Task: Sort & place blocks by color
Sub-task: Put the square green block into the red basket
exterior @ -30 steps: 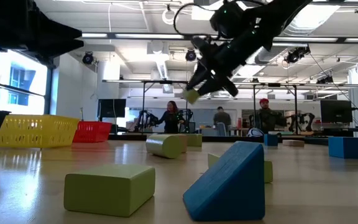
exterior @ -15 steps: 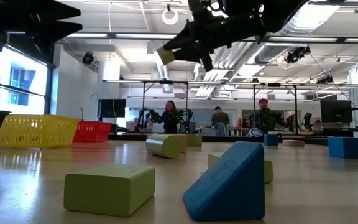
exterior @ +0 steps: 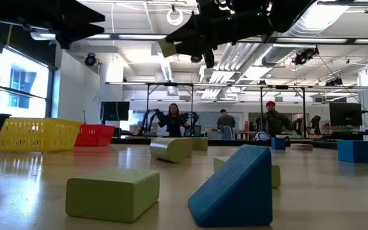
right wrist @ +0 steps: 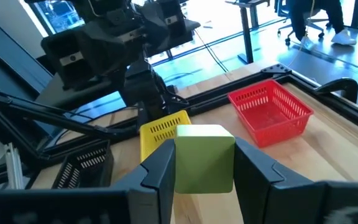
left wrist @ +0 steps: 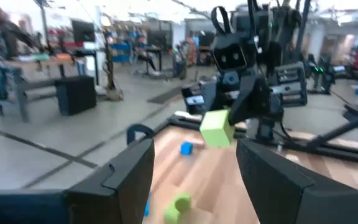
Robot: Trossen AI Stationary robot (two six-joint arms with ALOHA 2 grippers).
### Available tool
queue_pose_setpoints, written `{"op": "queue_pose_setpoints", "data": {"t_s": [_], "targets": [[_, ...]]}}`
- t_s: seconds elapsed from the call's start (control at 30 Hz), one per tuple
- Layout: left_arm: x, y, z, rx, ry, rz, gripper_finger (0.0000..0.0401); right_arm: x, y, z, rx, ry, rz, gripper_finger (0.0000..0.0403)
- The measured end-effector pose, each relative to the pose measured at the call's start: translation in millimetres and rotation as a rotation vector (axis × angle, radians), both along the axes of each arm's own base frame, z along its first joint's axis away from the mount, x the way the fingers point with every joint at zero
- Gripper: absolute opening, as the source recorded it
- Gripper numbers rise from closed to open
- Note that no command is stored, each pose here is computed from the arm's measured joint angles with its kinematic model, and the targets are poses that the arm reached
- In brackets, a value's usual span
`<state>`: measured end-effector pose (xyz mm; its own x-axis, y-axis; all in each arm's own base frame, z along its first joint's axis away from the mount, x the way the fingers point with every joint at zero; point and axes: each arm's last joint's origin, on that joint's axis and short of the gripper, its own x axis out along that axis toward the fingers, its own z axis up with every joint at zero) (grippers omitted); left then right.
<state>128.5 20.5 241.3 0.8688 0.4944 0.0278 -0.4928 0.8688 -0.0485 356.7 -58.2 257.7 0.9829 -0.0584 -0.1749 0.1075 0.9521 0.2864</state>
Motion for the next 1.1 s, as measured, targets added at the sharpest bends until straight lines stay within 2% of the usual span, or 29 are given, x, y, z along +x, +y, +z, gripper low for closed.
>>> {"op": "queue_pose_setpoints", "data": {"t_s": [0.27, 0.57, 0.8, 1.1], "targets": [[23.8, 12.7, -4.4, -0.138, 0.063, -0.167, 0.0218, 3.0, 20.2, 1.9, -0.086, -0.017, 0.072, 0.0106], [38.3, 17.9, -5.0, -0.24, -0.001, -0.282, 0.0218, 5.7, 42.9, 11.5, -0.223, -0.119, 0.147, 0.0106], [47.0, 18.3, -2.8, -0.226, -0.053, -0.341, 0.0218, 6.1, 47.1, 20.8, -0.263, -0.212, 0.132, 0.0106], [58.4, 20.2, -0.5, -0.143, -0.115, -0.351, 0.0218, 6.0, 45.2, 23.6, -0.234, -0.236, 0.063, 0.0106]]}}
